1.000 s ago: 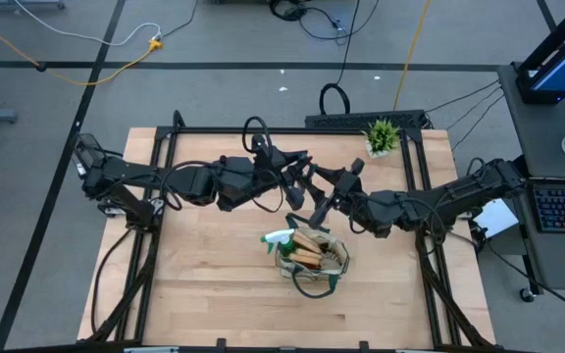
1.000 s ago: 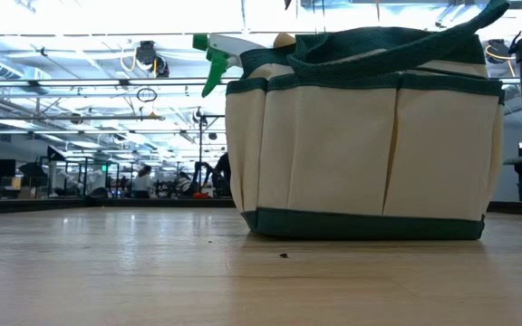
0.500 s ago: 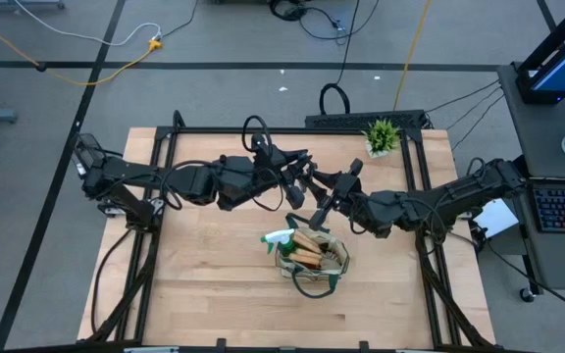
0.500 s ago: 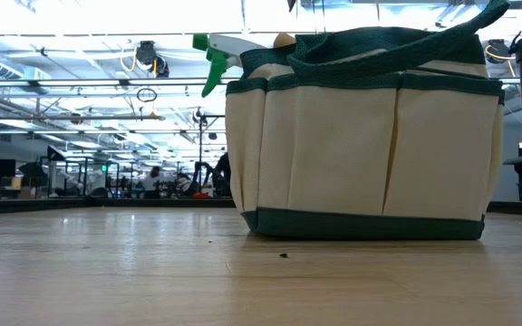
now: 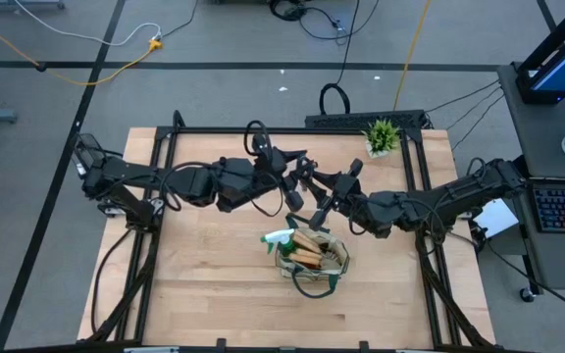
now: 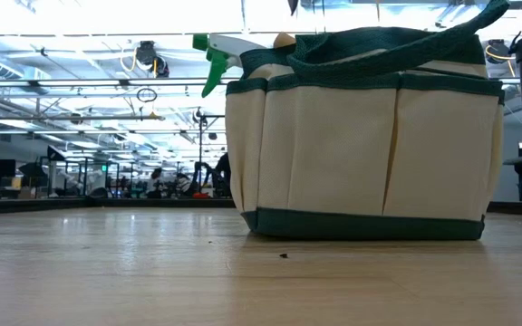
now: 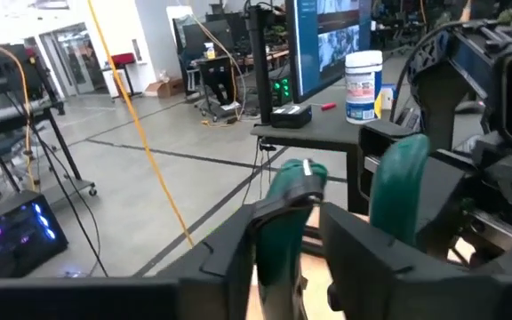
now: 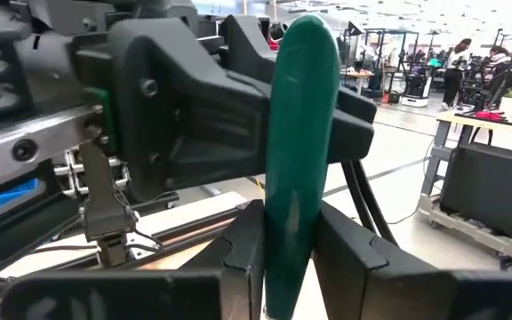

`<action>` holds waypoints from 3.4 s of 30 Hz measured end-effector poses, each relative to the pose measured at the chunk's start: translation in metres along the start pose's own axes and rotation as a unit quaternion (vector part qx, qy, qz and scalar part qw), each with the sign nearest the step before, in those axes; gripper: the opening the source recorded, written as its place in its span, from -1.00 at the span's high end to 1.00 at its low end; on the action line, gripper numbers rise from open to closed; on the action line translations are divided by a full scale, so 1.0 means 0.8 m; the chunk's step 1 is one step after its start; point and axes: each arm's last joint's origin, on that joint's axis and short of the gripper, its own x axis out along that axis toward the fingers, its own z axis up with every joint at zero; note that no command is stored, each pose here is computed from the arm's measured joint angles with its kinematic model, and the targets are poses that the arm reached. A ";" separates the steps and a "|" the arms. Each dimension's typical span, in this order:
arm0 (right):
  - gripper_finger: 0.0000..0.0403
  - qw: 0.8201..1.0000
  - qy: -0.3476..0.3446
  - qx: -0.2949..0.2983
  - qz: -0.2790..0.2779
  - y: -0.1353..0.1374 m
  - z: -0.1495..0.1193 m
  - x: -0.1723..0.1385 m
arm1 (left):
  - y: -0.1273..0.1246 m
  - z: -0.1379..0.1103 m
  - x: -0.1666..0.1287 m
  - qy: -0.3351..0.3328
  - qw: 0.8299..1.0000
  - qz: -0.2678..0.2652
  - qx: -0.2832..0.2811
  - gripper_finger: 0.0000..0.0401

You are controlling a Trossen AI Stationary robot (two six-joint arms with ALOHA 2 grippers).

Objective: Pick & Place Garden tools in Gardening bag
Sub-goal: Put the green shear scissors into the gardening bag

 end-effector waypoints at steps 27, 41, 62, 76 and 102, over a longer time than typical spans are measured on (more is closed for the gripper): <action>0.69 1.000 0.015 0.011 0.000 0.001 -0.005 -0.002 | 0.058 0.024 -0.039 0.054 0.984 0.094 0.143 -0.23; 0.69 0.999 0.018 0.020 0.027 0.013 -0.006 -0.016 | 0.091 0.021 -0.077 0.120 0.986 0.069 0.095 -0.24; 0.69 0.984 0.058 0.083 0.148 0.060 -0.037 -0.100 | 0.065 -0.026 -0.123 0.259 0.962 -0.087 0.020 -0.24; 0.69 0.968 0.094 0.174 0.156 0.042 -0.153 -0.122 | 0.027 -0.069 -0.145 0.302 0.947 -0.108 -0.004 -0.24; 0.69 0.951 0.212 0.119 0.189 0.023 -0.192 -0.098 | 0.074 -0.128 -0.211 0.167 0.965 -0.169 -0.114 -0.24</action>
